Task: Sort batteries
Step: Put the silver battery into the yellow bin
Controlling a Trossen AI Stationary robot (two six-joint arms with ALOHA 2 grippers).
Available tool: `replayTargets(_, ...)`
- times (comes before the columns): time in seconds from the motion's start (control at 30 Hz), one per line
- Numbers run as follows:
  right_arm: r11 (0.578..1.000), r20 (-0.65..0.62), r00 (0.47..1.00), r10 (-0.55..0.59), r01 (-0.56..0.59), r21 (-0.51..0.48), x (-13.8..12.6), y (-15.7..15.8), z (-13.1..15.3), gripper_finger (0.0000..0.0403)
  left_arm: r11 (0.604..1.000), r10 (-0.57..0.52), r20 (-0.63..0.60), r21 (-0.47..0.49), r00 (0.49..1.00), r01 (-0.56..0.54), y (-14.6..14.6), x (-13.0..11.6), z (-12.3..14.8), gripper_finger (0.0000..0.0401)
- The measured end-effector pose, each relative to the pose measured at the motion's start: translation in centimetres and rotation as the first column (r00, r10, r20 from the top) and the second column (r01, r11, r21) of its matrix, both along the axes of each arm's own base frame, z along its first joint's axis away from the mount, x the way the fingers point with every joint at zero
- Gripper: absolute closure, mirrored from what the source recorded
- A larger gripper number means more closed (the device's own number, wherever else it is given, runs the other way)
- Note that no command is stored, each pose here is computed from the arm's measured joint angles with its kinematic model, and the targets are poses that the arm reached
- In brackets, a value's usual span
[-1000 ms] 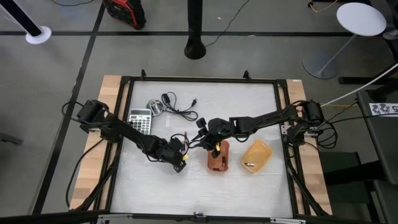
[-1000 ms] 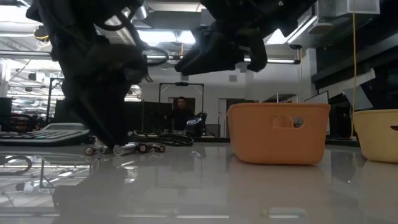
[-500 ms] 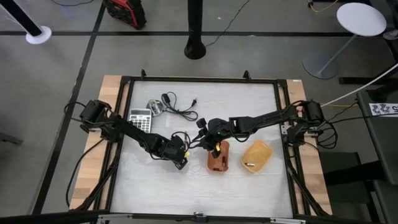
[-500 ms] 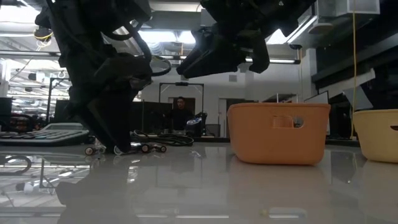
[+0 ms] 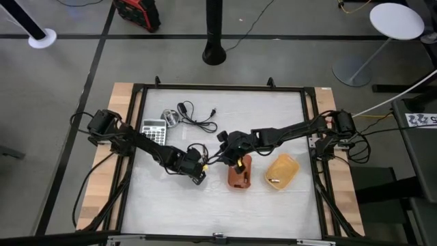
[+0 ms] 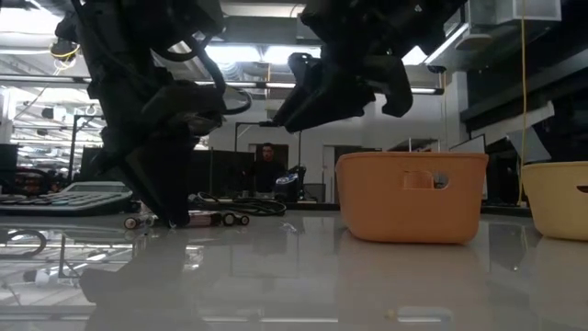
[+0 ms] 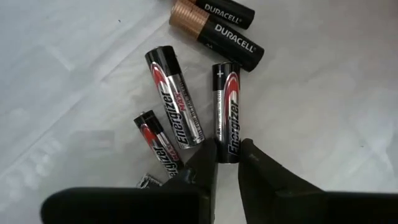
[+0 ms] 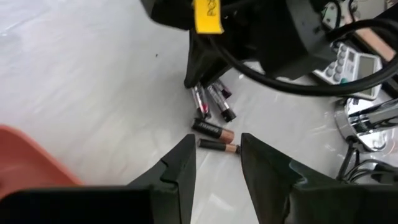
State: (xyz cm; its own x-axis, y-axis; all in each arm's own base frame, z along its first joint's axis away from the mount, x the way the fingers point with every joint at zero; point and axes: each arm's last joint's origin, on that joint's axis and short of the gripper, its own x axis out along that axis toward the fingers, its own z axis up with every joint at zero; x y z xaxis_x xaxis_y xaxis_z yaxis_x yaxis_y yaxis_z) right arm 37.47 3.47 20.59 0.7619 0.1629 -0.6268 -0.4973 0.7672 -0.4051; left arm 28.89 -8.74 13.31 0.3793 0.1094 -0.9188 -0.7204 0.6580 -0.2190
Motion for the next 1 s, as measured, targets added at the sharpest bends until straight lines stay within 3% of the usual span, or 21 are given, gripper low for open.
replayTargets(0.23, 1.0, -0.011, 1.0, -0.002, 0.002, -0.004, -0.3, 0.0, 0.3, 0.0281, 0.999, -0.041, 0.056, -0.022, 0.998, 0.042, 0.0, -0.1, 1.4, 0.036)
replayTargets(0.6, 0.99, 0.007, 0.994, -0.109, 0.109, -0.089, -3.7, -0.7, 5.0, 0.0281, 0.989, -0.131, 0.192, -0.036, 0.973, 0.141, 0.0, -0.3, 4.5, 0.0355)
replayTargets(0.83, 0.968, -0.012, 0.976, -0.218, 0.214, -0.131, -7.3, -1.4, 8.2, 0.0281, 0.975, -0.206, 0.387, 0.002, 0.899, 0.222, -0.1, 0.8, 6.7, 0.0359)
replayTargets(1.0, 0.948, -0.008, 0.956, -0.295, 0.291, -0.126, -10.3, -1.8, 10.4, 0.0281, 0.974, -0.223, 0.51, 0.092, 0.831, 0.206, 0.8, 2.3, 7.5, 0.0352)
